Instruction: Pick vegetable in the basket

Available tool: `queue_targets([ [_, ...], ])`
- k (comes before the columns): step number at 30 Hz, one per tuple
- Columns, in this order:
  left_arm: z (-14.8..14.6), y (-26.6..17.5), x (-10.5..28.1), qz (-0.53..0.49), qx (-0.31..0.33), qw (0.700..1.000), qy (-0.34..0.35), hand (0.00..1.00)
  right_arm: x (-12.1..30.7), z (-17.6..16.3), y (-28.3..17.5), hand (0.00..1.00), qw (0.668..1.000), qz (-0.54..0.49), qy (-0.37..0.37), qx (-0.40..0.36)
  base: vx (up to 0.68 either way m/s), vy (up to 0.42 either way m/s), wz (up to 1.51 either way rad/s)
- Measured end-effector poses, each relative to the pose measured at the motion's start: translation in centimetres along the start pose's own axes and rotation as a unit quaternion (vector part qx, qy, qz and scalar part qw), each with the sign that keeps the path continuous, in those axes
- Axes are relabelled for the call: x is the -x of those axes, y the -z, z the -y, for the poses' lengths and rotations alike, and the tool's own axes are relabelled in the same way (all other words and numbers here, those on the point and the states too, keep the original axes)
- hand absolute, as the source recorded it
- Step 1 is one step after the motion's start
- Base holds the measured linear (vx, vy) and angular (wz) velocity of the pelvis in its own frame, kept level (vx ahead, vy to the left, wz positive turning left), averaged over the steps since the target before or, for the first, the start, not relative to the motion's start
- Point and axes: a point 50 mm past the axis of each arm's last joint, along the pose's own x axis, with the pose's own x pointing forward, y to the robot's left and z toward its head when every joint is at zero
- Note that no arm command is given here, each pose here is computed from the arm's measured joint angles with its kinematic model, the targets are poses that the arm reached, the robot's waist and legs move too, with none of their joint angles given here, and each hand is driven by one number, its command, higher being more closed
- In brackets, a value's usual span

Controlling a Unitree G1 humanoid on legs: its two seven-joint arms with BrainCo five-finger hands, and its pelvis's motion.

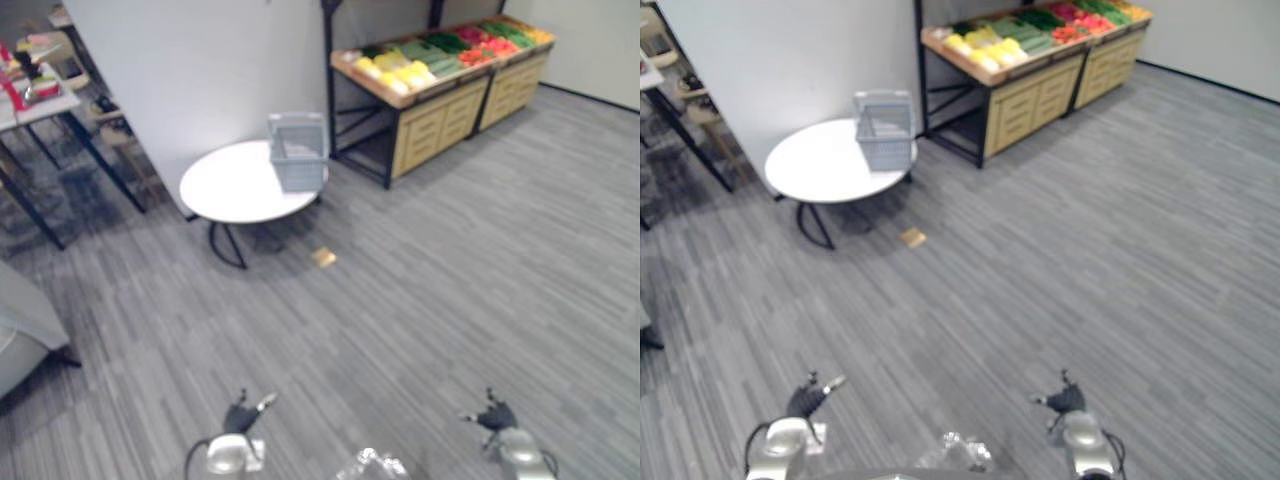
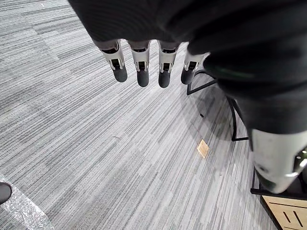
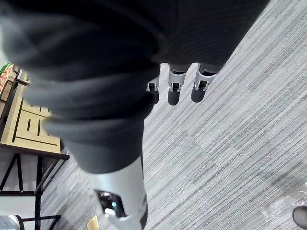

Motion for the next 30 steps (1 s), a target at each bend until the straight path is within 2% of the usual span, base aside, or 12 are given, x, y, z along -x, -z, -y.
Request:
queue_targets([
  [23, -0.1, 0.6, 0.2, -0.008, 0.008, 1.000, -0.001, 0.00, 0.2, -0.1, -0.1, 0.00, 1.000, 0.009, -0.016, 0.016, -0.01, -0.010, -0.02],
  [30, -0.7, 0.4, 0.1, -0.006, 0.006, 1.000, -0.004, 0.00, 0.1, 1.5, -0.1, 0.00, 1.000, 0.007, 0.007, 0.011, 0.00, -0.016, 0.05],
])
